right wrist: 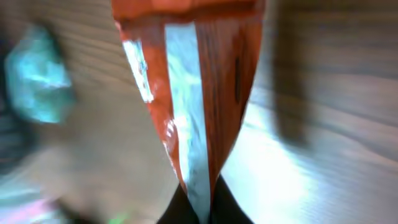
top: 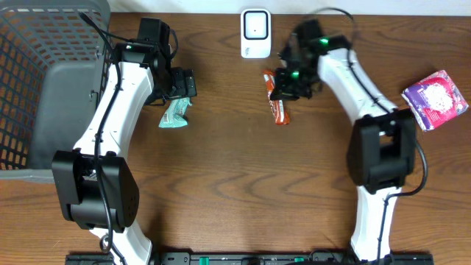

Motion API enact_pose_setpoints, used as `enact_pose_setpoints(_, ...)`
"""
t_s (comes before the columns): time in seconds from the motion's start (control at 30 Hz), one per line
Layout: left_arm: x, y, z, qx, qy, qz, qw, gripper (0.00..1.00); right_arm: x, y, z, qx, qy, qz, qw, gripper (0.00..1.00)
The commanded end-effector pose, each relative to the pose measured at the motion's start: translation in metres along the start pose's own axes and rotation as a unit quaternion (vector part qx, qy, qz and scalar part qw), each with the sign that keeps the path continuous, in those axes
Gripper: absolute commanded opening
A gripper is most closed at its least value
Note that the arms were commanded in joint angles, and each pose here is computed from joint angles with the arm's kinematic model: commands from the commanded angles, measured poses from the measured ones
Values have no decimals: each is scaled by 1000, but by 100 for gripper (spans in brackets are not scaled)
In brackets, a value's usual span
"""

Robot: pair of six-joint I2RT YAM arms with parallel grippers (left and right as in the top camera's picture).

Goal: Scan the item barcode

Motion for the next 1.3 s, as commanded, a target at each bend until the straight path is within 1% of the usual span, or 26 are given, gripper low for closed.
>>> enact_pose_setpoints(0.0,1,-4,4,-8,-1,5,1000,98,22,-7,14,-213,-68,35,974,1)
enact_pose_setpoints(0.03,1,-4,4,-8,-1,5,1000,98,28,-14,-1,-212,-96,36,972,1)
enact_pose_setpoints(0.1,1,-4,4,-8,-1,5,1000,98,35,-18,-20,-211,-120,32,970,1)
enact_pose_setpoints(0.13,1,-4,4,-8,-1,5,1000,98,37,-17,-29,-210,-133,30,968,4)
enact_pose_setpoints(0.2,1,-4,4,-8,-1,5,1000,98,38,-13,-45,-198,-149,23,968,16)
enact_pose_setpoints(0.27,1,-4,4,-8,-1,5,1000,98,37,-6,-69,-152,-167,12,974,29)
enact_pose_setpoints(0.3,1,-4,4,-8,-1,5,1000,98,37,-3,-79,-125,-175,10,977,33)
enact_pose_setpoints(0.4,1,-4,4,-8,-1,5,1000,98,38,19,-110,-14,-192,17,981,36)
enact_pose_setpoints(0.5,1,-4,4,-8,-1,5,1000,98,32,50,-109,52,-162,25,985,36)
enact_pose_setpoints(0.6,1,-4,4,-8,-1,5,1000,98,20,81,-93,109,-120,23,987,37)
enact_pose_setpoints(0.7,1,-4,4,-8,-1,5,1000,98,9,96,-71,151,-85,14,985,56)
enact_pose_setpoints(0.73,1,-4,4,-8,-1,5,1000,98,7,95,-61,153,-73,12,985,61)
enact_pose_setpoints(0.77,1,-4,4,-8,-1,5,1000,98,5,93,-52,152,-62,11,986,72)
enact_pose_setpoints(0.8,1,-4,4,-8,-1,5,1000,98,4,89,-46,152,-54,12,987,76)
enact_pose_setpoints(0.87,1,-4,4,-8,-1,5,1000,98,5,83,-37,151,-46,16,987,83)
enact_pose_setpoints(0.93,1,-4,4,-8,-1,5,1000,98,6,78,-35,150,-52,18,987,87)
enact_pose_setpoints(0.97,1,-4,4,-8,-1,5,1000,98,6,77,-34,146,-59,18,987,91)
enact_pose_setpoints(1.0,1,-4,4,-8,-1,5,1000,98,5,77,-33,139,-61,16,988,97)
enact_pose_setpoints(1.03,1,-4,4,-8,-1,5,1000,98,3,77,-32,129,-62,13,990,99)
enact_pose_setpoints(1.1,1,-4,4,-8,-1,5,1000,98,1,78,-28,100,-66,7,993,99)
enact_pose_setpoints(1.27,1,-4,4,-8,-1,5,1000,98,4,77,-21,37,-40,17,998,99)
Point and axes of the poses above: each gripper's point midway between its finger pads, its own y axis back along the fingers, its own z axis along the line the jaws close on, x = y × z, the point moved 3 cm from there along y, back along the fingers, and after that the axes turned 9 degrees about y, right-handed, at the moved point
